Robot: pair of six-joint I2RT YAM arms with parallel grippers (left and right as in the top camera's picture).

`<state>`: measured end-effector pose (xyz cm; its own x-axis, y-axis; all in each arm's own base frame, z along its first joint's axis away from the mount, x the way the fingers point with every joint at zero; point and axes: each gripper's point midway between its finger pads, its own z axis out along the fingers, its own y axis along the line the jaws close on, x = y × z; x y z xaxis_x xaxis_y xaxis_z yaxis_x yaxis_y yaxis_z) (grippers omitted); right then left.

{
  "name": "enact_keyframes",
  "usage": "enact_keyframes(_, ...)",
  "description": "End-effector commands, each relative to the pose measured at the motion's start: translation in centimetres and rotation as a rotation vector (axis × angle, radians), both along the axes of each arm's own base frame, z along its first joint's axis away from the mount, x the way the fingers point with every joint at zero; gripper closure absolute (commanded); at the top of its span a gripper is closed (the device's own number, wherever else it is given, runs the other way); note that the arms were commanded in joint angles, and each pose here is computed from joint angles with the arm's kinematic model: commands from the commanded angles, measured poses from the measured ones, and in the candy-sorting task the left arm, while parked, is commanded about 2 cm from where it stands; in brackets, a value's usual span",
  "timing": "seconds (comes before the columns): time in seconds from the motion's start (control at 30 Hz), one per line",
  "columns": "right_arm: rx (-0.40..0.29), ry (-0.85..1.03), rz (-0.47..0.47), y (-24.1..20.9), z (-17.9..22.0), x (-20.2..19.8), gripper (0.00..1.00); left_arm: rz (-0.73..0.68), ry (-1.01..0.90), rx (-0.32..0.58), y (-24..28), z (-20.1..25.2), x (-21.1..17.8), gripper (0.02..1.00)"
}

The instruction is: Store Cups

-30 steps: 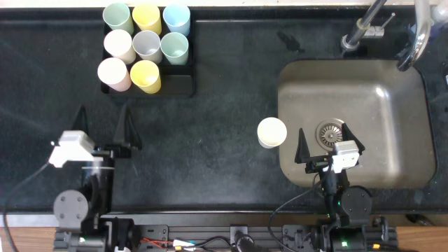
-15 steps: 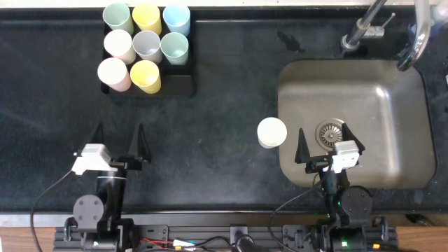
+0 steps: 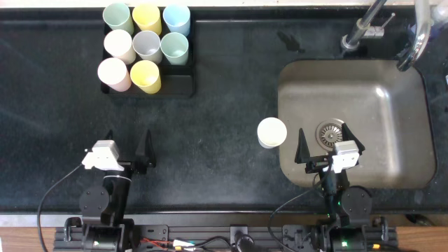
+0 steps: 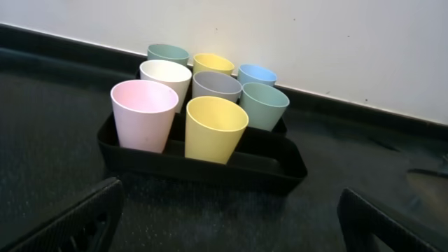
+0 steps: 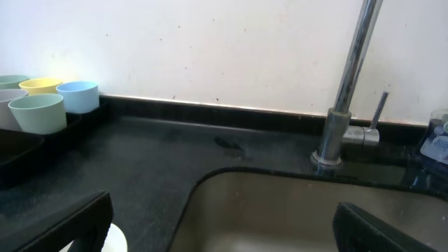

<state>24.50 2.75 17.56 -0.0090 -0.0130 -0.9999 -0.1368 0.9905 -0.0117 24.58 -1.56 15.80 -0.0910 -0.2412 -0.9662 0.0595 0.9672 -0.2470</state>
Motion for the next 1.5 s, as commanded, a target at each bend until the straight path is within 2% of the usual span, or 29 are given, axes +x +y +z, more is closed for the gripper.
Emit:
enact_keyframes(0.03, 0.000, -0.003, -0.011, -0.2, -0.3, 0.0, 0.007, 0.045, -0.051, 0.038, 0.8, 1.1, 0.1, 0.018)
enact_keyframes(1.07, 0.000, -0.003, -0.011, -0.2, -0.3, 0.0, 0.005, 0.051, 0.004, 0.043, 0.9, -0.2, 0.0, 0.018)
enact_keyframes(1.17, 0.000, -0.003, -0.011, -0.2, -0.3, 0.0, 0.007, 0.048, 0.002, 0.074, 0.9, -0.2, 0.0, 0.018)
enact_keyframes(1.43, 0.000, -0.003, -0.011, -0.2, -0.3, 0.0, 0.005, -0.018, -0.017, 0.245, 0.0, -0.1, -0.1, 0.020)
enact_keyframes(1.5, 0.000, -0.003, -0.011, -0.2, -0.3, 0.0, 0.005, -0.018, -0.017, 0.250, 0.0, -0.1, -0.1, 0.020)
